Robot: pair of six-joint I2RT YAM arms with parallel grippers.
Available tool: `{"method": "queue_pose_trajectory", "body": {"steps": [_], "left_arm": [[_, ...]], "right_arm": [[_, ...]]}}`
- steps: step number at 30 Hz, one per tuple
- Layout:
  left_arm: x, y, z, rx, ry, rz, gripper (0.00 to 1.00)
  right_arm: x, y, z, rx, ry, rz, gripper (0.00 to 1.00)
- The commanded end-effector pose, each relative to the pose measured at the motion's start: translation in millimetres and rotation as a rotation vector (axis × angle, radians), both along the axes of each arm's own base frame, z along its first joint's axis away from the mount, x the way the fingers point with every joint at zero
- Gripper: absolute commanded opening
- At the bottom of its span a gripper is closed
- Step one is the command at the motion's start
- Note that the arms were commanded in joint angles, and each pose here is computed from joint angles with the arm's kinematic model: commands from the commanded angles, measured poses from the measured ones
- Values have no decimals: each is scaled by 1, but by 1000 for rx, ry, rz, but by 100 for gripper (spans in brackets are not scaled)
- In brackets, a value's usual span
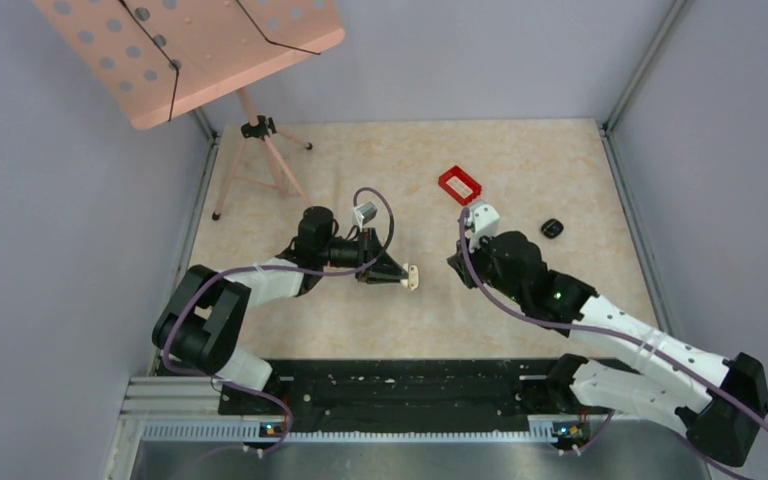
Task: Insert the wireless bluetooth earbuds into the charging case
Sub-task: Pick up the earbud from the center of the board, then place the earbud in the charging case.
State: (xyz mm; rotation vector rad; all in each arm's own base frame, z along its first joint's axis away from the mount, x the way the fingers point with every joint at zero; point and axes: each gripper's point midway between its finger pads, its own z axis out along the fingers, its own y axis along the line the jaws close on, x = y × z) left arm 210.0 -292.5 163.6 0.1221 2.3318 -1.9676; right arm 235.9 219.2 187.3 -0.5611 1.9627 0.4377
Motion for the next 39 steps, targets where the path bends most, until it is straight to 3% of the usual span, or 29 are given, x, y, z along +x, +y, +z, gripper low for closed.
{"method": "queue_pose_trajectory", "body": {"steps": [1, 6, 17, 28, 39], "left_arm": [[-3, -1, 15, -27, -76, -27, 0], [-3, 0, 14, -12, -79, -20, 0], [-4, 1, 15, -6, -76, -13, 0], [9, -2, 17, -17, -31, 82, 0], [12, 2, 8, 43, -48, 120, 0]], "right_arm": [[-7, 10, 21, 41, -164, 132, 0], [-15, 10, 35, 106, -310, 194, 0], [-19, 23, 23, 70, -364, 301, 0], [-21, 33, 12, -50, -337, 274, 0], [-29, 56, 31, -24, -319, 249, 0]]}}
